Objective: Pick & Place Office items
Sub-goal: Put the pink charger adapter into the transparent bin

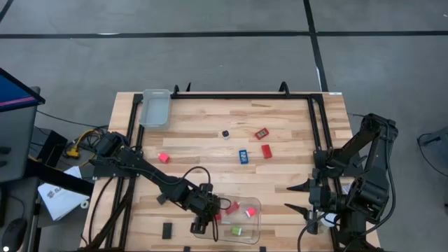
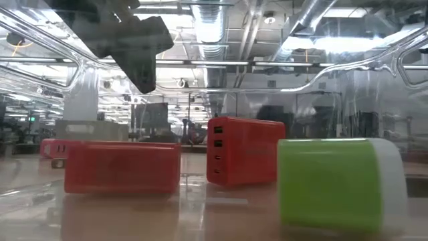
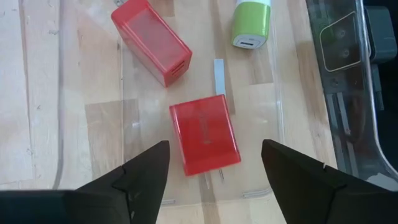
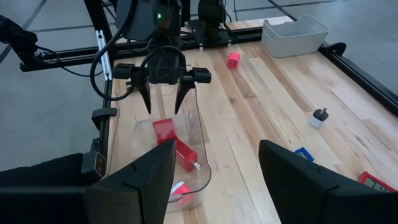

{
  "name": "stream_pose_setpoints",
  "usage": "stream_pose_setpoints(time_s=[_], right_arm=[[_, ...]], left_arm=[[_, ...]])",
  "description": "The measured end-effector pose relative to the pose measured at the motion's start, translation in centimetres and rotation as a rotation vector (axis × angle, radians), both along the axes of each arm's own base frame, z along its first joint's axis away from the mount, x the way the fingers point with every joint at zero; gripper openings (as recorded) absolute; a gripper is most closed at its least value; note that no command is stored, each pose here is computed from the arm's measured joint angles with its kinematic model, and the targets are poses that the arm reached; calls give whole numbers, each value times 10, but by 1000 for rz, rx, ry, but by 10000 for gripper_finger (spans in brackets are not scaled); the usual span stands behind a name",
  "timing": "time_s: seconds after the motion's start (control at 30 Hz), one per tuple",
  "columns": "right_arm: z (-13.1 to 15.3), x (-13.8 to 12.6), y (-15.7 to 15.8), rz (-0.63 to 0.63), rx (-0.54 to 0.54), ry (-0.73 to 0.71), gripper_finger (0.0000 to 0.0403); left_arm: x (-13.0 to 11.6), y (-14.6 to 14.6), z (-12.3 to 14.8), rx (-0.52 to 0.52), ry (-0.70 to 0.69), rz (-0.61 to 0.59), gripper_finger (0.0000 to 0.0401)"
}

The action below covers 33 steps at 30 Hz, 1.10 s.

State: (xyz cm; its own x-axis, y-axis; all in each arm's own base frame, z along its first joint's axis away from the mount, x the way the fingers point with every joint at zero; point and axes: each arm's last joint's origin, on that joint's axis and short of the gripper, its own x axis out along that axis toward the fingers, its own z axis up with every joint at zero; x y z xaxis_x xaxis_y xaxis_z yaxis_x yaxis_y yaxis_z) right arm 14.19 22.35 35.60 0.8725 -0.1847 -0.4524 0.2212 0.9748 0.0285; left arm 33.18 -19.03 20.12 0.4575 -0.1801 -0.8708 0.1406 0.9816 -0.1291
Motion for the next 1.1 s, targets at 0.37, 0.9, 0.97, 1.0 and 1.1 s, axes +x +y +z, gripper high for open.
stream_pose_setpoints(time_s=[0.37,0.9,0.97,1.0,1.1], right_arm=[[0,0,0,0,0,0,224],[-3,-12,7,22,1,-33,224],[-3,-12,7,21,-1,-36,224],[-3,-11,7,19,-3,-36,224],[-3,-8,5,8,-8,-35,224]], left_arm=[[-19,1,94,-147,-413,-146,252],[-107,47,64,150,142,419,224],[-103,50,40,219,270,430,219],[-101,52,31,262,319,440,217],[-93,64,9,399,473,433,219]])
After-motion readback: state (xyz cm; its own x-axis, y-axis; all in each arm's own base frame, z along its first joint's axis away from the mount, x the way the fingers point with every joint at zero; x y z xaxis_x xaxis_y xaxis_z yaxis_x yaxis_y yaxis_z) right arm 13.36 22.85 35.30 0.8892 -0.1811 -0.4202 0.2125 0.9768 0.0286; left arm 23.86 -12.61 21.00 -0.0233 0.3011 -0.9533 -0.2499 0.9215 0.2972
